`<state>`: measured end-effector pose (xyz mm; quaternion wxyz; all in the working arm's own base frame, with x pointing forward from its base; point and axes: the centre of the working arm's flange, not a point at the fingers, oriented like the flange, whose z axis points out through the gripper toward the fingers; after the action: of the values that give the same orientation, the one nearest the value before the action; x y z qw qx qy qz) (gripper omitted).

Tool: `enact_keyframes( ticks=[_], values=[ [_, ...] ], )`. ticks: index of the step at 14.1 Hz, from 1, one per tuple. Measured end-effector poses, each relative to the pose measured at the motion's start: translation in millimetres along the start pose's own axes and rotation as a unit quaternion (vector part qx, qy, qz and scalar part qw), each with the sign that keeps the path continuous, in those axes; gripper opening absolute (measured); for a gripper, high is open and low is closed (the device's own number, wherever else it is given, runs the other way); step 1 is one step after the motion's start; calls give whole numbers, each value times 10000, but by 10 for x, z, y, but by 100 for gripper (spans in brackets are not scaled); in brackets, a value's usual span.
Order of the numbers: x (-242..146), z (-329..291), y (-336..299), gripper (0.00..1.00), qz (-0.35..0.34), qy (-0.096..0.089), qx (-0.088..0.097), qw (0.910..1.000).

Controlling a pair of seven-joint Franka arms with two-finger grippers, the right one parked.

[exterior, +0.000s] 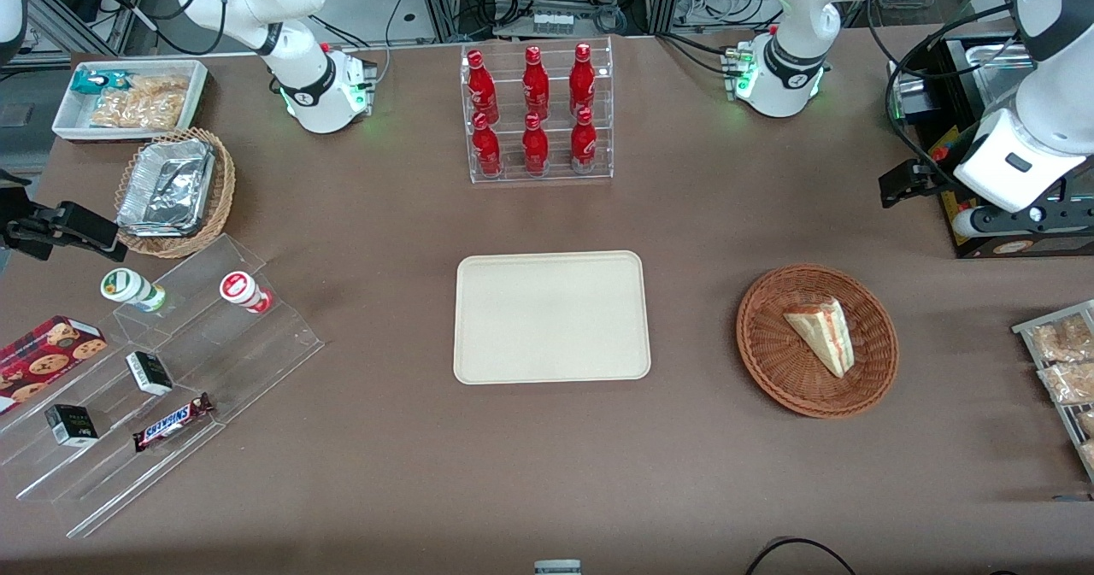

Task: Place sandwich from basket to tray
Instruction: 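Move the left gripper over the wicker basket and lower toward the sandwich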

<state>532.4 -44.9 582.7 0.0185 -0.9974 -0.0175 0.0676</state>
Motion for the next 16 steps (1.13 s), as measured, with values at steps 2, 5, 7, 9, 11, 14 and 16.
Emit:
enact_keyframes(
  ticks=[2,5,7,9,11,14,16],
  values=[
    [13,21,1,100,2,-21,0,10000],
    [124,189,5,100,4,-166,0,9999],
    [331,431,16,100,5,-194,-24,9998],
    [557,743,32,100,7,-245,-50,9997],
    [735,1084,45,100,7,-314,-70,9995],
    [858,1615,37,100,-19,-102,-114,9999],
    [845,1950,46,100,-21,95,-141,9999]
  ],
)
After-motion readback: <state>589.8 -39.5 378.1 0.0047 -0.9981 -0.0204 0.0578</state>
